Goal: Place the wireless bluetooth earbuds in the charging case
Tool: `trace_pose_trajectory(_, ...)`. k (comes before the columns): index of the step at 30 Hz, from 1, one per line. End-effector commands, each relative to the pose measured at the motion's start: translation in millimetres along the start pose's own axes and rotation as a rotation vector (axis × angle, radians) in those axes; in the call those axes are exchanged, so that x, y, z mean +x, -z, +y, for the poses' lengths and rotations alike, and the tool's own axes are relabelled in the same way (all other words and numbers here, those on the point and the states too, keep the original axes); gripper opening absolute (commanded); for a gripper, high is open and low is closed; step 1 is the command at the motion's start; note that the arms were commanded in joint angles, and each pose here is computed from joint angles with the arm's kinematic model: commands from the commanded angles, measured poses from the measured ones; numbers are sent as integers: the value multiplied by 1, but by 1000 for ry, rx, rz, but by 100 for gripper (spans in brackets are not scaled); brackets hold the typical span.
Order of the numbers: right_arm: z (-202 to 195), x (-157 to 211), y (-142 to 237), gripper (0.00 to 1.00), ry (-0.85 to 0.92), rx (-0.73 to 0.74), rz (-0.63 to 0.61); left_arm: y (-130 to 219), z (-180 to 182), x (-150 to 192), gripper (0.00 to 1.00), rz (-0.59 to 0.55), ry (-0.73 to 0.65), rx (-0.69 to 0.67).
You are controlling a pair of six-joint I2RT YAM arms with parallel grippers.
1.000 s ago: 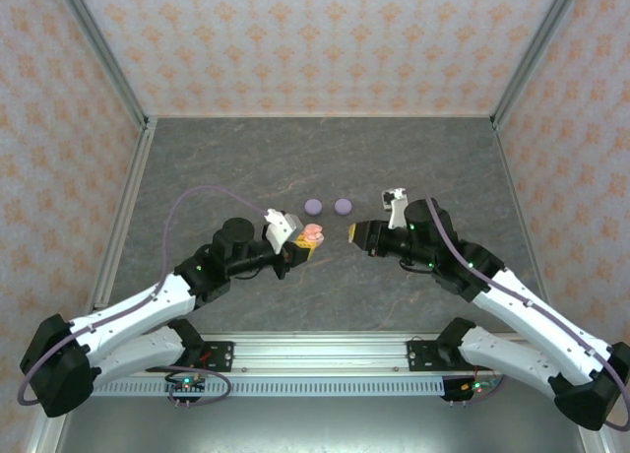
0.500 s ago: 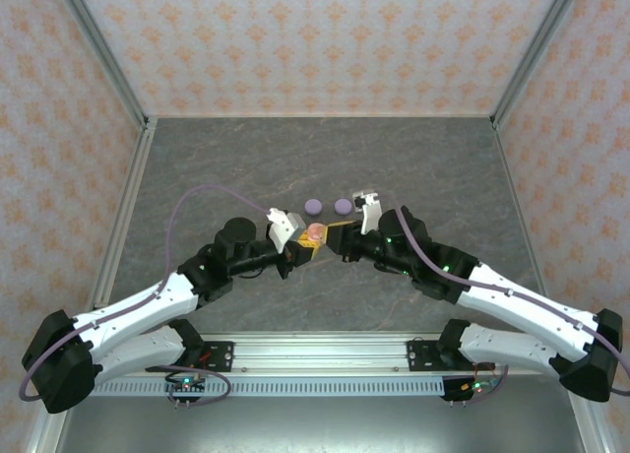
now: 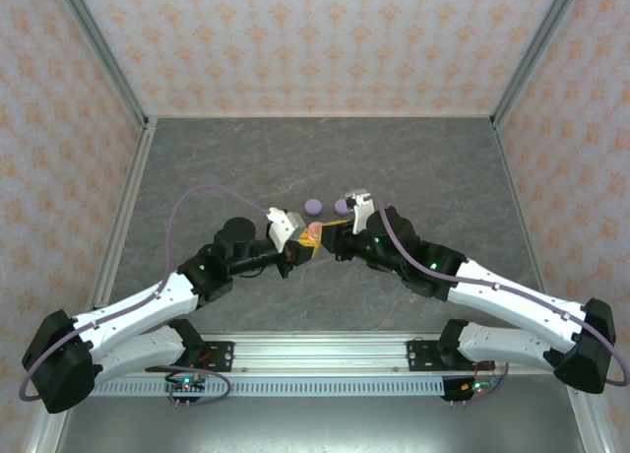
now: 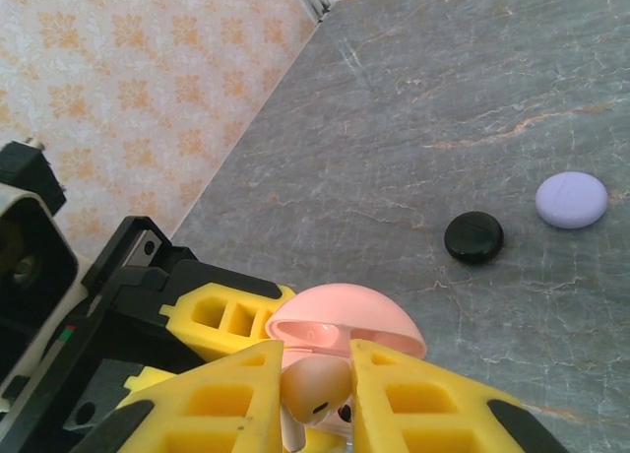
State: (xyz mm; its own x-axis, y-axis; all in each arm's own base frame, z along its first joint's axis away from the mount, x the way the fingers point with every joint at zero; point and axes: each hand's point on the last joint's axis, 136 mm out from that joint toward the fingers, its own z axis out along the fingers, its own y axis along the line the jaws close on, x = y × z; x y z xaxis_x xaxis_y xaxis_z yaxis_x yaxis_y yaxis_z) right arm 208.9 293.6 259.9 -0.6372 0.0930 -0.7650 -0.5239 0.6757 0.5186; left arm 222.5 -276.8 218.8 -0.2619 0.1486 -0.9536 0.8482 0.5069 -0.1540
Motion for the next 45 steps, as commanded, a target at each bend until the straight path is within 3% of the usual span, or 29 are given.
trace_pose_trajectory(1,7,-16,0,21,25,-1,-51,2,-9,-25,0,-72,-20,34)
trace_pose_trajectory(19,7,-23,-2,21,36,1,-93,1,-9,-27,0,-75,-11,37)
trace_pose_trajectory(45,-9,5,0,21,37,30,-14,0,-5,-26,0,-76,2,17)
